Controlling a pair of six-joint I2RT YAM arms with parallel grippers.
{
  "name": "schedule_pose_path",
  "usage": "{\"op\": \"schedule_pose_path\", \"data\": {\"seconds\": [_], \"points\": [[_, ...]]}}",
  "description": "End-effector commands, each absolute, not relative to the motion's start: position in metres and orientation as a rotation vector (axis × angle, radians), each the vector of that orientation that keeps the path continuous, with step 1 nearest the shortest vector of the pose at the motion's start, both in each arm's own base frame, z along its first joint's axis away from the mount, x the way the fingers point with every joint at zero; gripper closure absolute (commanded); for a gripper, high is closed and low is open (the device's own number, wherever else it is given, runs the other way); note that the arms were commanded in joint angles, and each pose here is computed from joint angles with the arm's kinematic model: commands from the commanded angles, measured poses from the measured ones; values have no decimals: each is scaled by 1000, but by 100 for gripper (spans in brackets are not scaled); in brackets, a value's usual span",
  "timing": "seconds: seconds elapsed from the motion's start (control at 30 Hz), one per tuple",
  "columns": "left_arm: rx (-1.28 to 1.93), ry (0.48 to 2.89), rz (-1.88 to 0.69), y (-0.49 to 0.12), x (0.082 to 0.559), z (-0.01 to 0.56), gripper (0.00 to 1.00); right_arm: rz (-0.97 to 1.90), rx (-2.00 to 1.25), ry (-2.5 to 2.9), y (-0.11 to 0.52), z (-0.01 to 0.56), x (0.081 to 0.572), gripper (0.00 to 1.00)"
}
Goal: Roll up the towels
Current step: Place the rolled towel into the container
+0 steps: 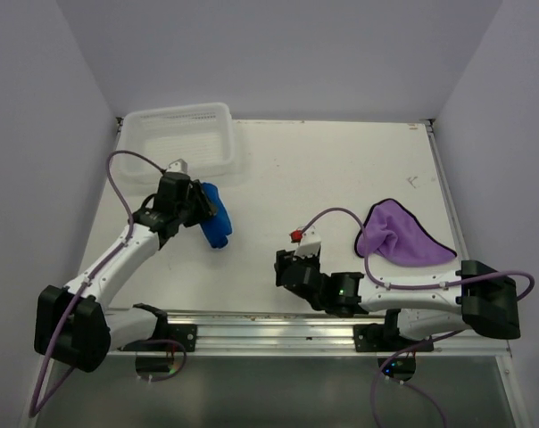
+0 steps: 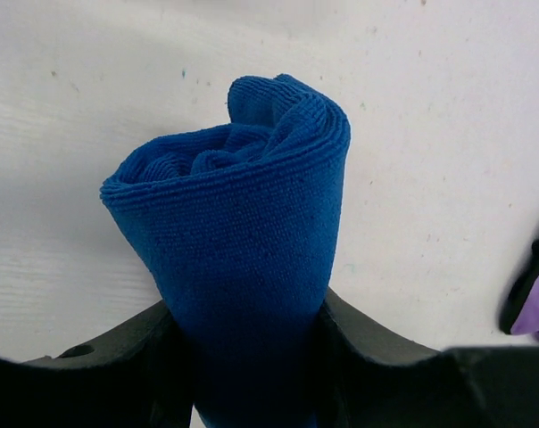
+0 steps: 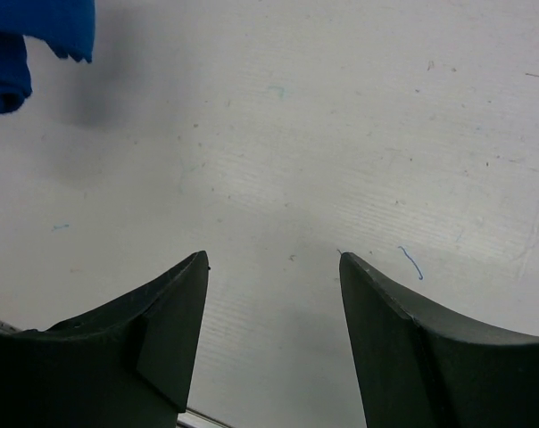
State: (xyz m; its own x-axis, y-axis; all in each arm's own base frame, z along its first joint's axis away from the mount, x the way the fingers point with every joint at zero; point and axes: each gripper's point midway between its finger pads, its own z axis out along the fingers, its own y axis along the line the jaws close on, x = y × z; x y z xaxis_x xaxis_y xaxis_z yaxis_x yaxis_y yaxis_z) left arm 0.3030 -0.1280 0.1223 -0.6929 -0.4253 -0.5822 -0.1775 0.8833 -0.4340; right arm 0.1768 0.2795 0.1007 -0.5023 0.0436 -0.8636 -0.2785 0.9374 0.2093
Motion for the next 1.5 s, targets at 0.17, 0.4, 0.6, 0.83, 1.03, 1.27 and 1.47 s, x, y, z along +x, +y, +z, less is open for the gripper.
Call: {"op": "schedule_pose_path", "data": {"seconds": [0.17, 0.4, 0.6, 0.83, 1.03, 1.27, 1.47], "points": [[-461, 2132, -531, -104, 377, 211, 51, 476, -146, 2076, 290, 108, 179, 35], [-562, 2053, -529, -71, 442, 236, 51, 466, -167, 2110, 288, 106, 182, 34], [-618, 2023, -476, -40, 508, 236, 51, 443, -164, 2139, 276, 103, 188, 33], [-713, 2061, -466, -11, 568, 207, 50, 415, -162, 2173, 270, 91, 194, 33], [-800, 2085, -539, -5, 593, 182, 51, 404, -173, 2198, 277, 83, 198, 32], [-886, 2117, -517, 3, 596, 146, 51, 401, -201, 2233, 284, 69, 200, 32], [-929, 2123, -574, -2, 605, 121, 51, 378, -205, 2260, 282, 60, 203, 32]]}}
